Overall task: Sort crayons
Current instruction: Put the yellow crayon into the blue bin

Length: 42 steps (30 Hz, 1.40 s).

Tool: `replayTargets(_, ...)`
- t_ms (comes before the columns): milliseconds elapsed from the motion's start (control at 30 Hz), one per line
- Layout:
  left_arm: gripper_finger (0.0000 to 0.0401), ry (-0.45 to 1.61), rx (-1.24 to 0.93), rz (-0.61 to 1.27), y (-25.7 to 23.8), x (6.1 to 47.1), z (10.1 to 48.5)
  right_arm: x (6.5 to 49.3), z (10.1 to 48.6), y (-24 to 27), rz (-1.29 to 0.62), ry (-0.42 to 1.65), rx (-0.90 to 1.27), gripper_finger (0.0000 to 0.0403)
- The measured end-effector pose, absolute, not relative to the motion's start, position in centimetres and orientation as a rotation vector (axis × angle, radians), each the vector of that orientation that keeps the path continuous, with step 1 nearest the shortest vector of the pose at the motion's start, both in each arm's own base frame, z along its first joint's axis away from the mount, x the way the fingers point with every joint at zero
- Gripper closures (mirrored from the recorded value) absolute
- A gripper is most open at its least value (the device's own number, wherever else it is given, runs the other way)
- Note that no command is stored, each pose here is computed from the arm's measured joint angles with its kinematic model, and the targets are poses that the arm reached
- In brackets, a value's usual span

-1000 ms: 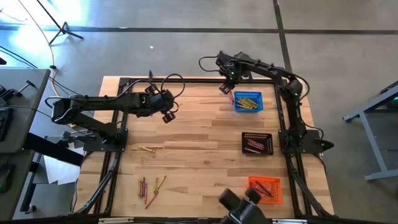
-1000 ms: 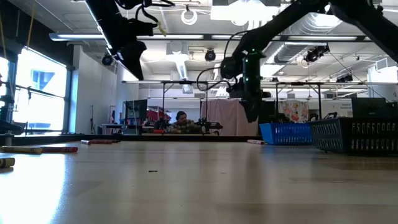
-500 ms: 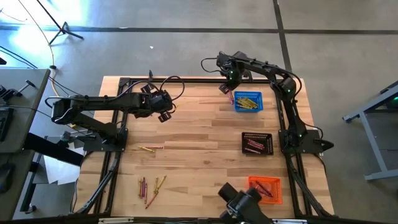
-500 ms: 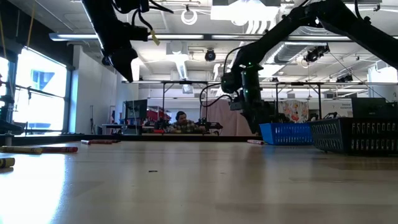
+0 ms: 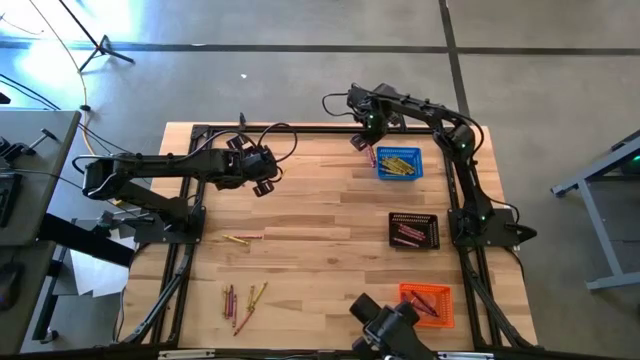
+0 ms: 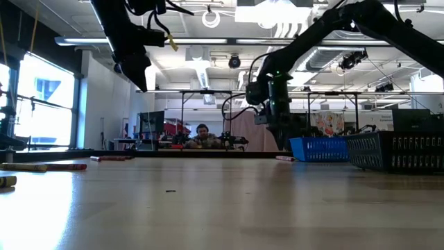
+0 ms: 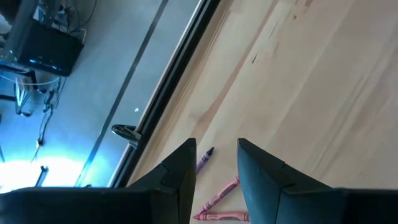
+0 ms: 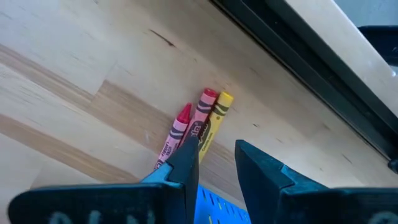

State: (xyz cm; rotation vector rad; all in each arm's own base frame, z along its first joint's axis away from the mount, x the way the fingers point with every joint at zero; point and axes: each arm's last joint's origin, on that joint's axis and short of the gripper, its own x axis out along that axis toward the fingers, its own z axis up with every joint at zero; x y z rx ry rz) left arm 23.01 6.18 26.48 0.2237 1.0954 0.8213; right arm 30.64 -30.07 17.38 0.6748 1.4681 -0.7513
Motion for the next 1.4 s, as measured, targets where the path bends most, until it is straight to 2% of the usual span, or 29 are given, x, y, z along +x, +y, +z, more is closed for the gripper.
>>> replayTargets(1167, 0.03, 1.138, 0.272, 0.793, 6.1, 22.8, 26.4, 30.7, 16.8, -30.6, -0.825, 1.461, 0.634, 0.0311)
replayTargets(1400, 0.03, 1.132, 0.257, 0.798, 6.1, 22.8, 26.4, 31.0, 14.6, -30.6, -0.794, 1.517, 0.657, 0.0311)
